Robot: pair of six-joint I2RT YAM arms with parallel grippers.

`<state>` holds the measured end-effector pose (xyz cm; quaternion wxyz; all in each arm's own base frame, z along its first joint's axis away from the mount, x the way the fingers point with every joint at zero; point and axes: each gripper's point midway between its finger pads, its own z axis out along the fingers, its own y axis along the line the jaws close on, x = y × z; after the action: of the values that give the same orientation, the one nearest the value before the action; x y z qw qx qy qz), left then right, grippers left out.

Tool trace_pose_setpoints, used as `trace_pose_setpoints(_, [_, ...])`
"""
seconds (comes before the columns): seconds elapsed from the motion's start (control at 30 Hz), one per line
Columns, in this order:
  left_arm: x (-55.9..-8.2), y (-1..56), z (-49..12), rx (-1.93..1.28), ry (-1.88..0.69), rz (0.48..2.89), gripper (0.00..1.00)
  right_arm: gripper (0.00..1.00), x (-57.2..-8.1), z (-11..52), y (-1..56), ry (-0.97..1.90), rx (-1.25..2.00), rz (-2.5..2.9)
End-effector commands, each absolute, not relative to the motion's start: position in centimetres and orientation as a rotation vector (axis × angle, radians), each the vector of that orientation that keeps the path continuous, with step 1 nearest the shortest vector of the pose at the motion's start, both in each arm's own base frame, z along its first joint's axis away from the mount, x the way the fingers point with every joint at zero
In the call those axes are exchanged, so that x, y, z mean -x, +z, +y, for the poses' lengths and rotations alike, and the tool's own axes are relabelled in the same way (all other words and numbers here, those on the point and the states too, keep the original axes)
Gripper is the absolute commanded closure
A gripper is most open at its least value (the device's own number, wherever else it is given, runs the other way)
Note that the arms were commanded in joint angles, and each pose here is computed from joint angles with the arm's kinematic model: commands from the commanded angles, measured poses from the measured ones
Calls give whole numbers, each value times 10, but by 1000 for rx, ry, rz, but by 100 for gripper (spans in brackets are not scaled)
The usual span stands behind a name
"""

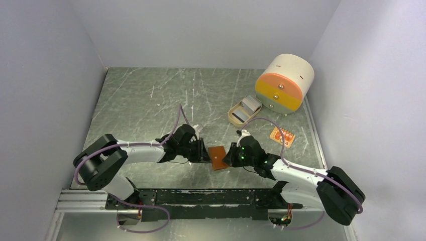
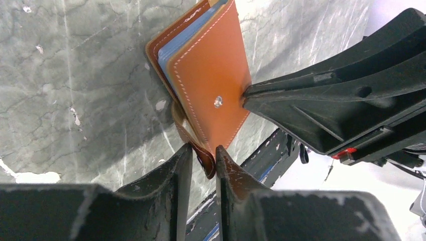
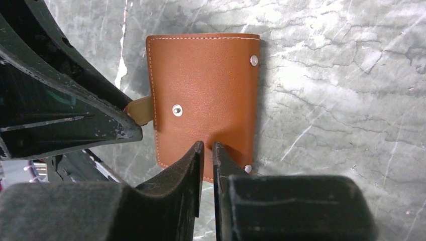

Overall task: Put the credit cards into the card holder
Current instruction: Close the card holder at the center of the board.

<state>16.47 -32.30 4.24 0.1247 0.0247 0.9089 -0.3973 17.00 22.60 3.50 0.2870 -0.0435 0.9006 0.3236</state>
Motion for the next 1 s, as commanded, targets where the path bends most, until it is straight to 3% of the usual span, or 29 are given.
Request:
trace_pose_setpoints(0.0, [-165, 55, -328, -73, -1252, 2606, 70, 83, -174, 231, 37, 845, 163, 2397])
trace_pose_setpoints(0.27, [-166, 56, -326, -67, -1264, 2591, 65, 83, -178, 230, 35, 787, 177, 2413])
trace_pose_setpoints(0.67, [-171, 60, -328, -88, -1261, 2557, 68, 83, -182, 238, 35, 799, 190, 2413])
trace_pose_setpoints(0.8, [-171, 68, -330, -111, -1297, 2505, 60, 84, -179, 237, 25, 788, 190, 2436])
trace_pose_setpoints(0.97, [-173, 68, -324, -98, -1263, 2502, 66, 84, -177, 237, 22, 777, 199, 2446])
